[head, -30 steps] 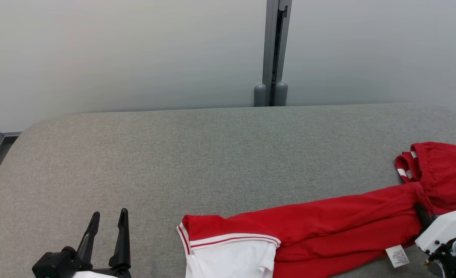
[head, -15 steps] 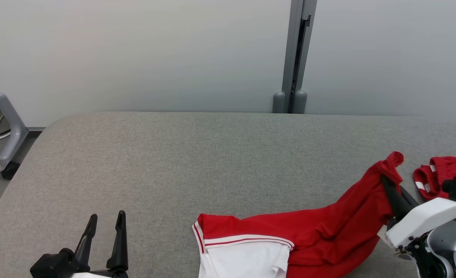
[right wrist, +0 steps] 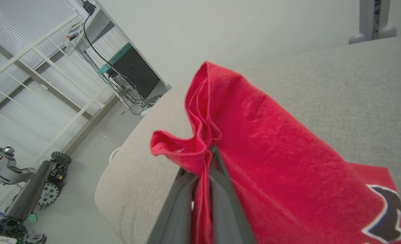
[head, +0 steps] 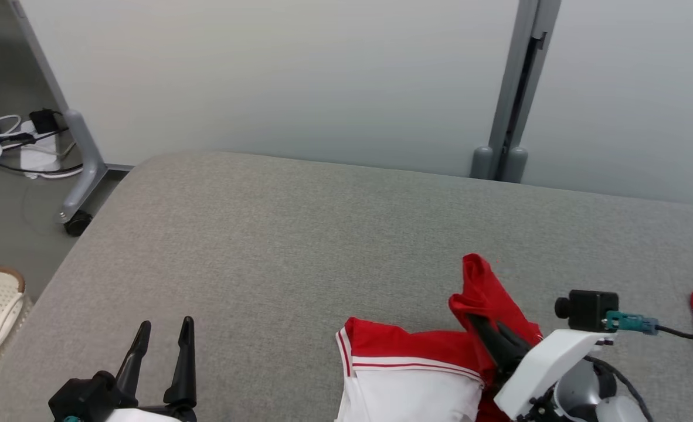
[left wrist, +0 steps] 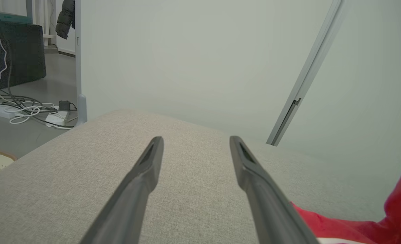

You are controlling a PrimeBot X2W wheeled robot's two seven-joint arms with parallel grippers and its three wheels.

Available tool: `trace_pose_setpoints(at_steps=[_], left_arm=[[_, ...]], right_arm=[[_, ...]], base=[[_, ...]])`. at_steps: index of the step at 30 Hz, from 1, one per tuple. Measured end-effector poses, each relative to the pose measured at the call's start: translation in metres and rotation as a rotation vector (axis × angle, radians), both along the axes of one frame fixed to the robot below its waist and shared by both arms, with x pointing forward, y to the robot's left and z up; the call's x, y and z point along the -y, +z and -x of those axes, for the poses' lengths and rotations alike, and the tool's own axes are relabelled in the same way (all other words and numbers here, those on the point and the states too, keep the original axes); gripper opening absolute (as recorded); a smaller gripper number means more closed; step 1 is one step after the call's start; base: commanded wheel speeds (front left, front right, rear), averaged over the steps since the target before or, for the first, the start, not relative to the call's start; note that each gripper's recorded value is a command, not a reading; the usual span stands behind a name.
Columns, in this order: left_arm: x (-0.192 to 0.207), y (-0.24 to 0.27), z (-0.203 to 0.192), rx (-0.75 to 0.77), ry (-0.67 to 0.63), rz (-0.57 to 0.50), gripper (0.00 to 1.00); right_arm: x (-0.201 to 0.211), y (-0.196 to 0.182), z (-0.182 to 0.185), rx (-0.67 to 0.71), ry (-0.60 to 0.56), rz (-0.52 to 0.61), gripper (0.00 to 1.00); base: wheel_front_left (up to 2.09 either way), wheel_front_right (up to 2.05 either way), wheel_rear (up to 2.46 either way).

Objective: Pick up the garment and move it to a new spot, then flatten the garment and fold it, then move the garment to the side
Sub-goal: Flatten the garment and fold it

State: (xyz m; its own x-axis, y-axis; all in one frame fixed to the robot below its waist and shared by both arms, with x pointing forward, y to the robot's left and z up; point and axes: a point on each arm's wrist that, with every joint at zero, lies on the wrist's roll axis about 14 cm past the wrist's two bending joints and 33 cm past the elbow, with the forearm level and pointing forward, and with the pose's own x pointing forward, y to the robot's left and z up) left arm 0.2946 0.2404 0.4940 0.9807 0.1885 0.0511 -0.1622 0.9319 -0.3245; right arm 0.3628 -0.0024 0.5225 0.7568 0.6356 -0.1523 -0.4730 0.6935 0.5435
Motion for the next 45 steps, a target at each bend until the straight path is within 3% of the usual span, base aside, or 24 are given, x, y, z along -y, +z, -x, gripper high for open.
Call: trace_pose_setpoints(at_steps=[12,21,22,23,24,28,35,45], left_arm=[[-0.032,-0.005,0.03,-0.02,0.117,0.005,1.0],[-0.042,-0.008,0.039,-0.031,0.154,0.003,1.0],[-0.042,-0.008,0.039,-0.033,0.153,0.004,1.0],[-0.042,-0.009,0.038,-0.034,0.152,0.004,1.0],[-0.04,-0.009,0.036,-0.034,0.147,0.008,1.0],[-0.036,-0.008,0.03,-0.031,0.129,0.01,1.0],[-0.023,-0.003,0.013,-0.015,0.074,0.006,1.0],[0.009,0.008,-0.013,0.025,-0.028,0.004,1.0]], right_arm=[[-0.094,-0.053,0.026,-0.146,0.243,-0.004,0.0],[-0.122,-0.073,0.037,-0.185,0.318,0.024,0.0],[-0.122,-0.075,0.038,-0.19,0.32,0.029,0.1],[-0.123,-0.078,0.039,-0.198,0.322,0.032,0.42],[-0.124,-0.079,0.042,-0.205,0.328,0.029,1.0],[-0.129,-0.065,0.043,-0.183,0.322,-0.028,1.0],[-0.122,-0.005,0.025,-0.052,0.241,-0.213,1.0],[0.011,0.051,-0.038,0.294,-0.083,-0.149,1.0]], base=[[0.0,0.0,0.0],[0.0,0.0,0.0],[0.0,0.0,0.0],[0.0,0.0,0.0],[0.0,0.0,0.0],[0.0,0.0,0.0],[0.0,0.0,0.0],[0.0,0.0,0.0]])
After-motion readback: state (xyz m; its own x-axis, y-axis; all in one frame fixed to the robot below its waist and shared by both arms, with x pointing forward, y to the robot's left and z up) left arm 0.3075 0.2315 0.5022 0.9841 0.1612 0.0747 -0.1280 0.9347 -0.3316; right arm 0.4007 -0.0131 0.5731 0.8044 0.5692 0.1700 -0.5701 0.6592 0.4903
